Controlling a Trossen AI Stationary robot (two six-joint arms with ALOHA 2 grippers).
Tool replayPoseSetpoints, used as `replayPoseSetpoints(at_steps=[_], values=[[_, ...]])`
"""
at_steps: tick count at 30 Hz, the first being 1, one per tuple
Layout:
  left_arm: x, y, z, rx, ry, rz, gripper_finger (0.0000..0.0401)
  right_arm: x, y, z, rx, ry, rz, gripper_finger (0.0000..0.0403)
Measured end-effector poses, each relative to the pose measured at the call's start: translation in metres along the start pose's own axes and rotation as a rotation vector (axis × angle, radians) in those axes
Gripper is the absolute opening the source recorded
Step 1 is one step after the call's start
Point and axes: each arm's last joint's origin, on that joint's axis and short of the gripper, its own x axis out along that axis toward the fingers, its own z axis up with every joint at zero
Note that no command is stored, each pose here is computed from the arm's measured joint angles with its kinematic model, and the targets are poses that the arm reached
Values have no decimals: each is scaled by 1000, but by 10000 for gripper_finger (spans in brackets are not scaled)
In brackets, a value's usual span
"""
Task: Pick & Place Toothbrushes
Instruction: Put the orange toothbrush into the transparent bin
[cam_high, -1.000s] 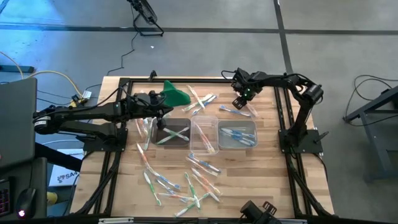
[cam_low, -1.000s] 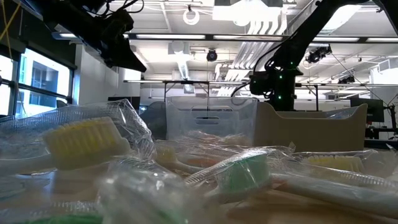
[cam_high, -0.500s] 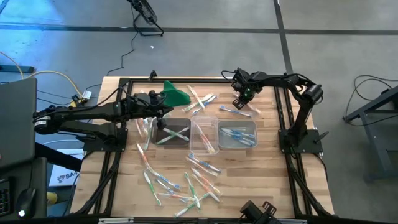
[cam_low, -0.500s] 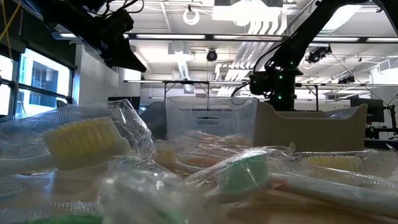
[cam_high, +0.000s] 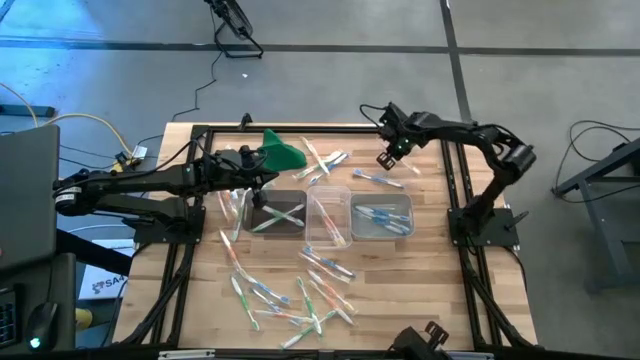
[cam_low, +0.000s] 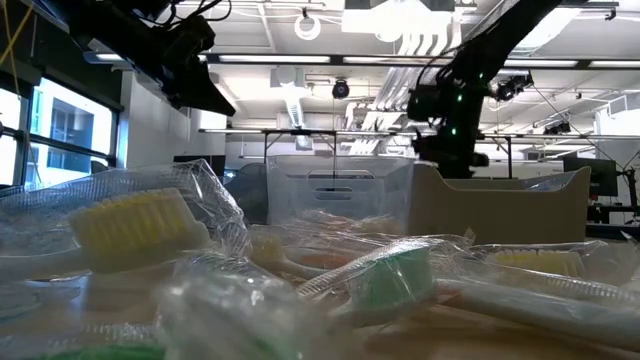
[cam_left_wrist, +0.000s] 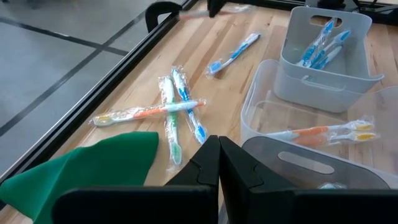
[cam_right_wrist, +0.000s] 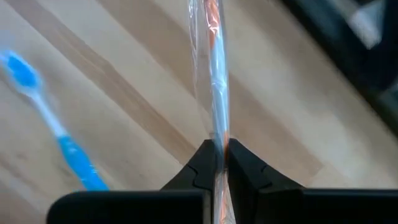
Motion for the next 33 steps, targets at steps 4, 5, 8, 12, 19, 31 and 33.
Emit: replayPoseSetpoints(at_steps=[4, 5, 8, 12, 19, 31, 33], values=[[0, 0, 0, 0, 0, 0, 0, -28, 2, 2, 18, -110, 5, 12], [0, 0, 0, 0, 0, 0, 0, -35, 2, 2, 21, -143, 7, 12], [0, 0, 0, 0, 0, 0, 0, -60, 7, 3, 43, -262, 24, 12], [0, 0, 0, 0, 0, 0, 0, -91, 17, 4, 84, -436, 73, 12], [0, 0, 0, 0, -2, -1, 0, -134, 49, 4, 35, -702, 198, 12], [0, 0, 0, -38, 1, -4, 0, -159, 123, -16, -11, -835, 309, 12], [0, 0, 0, -48, 1, -4, 0, -163, 136, -23, -6, -844, 308, 12]])
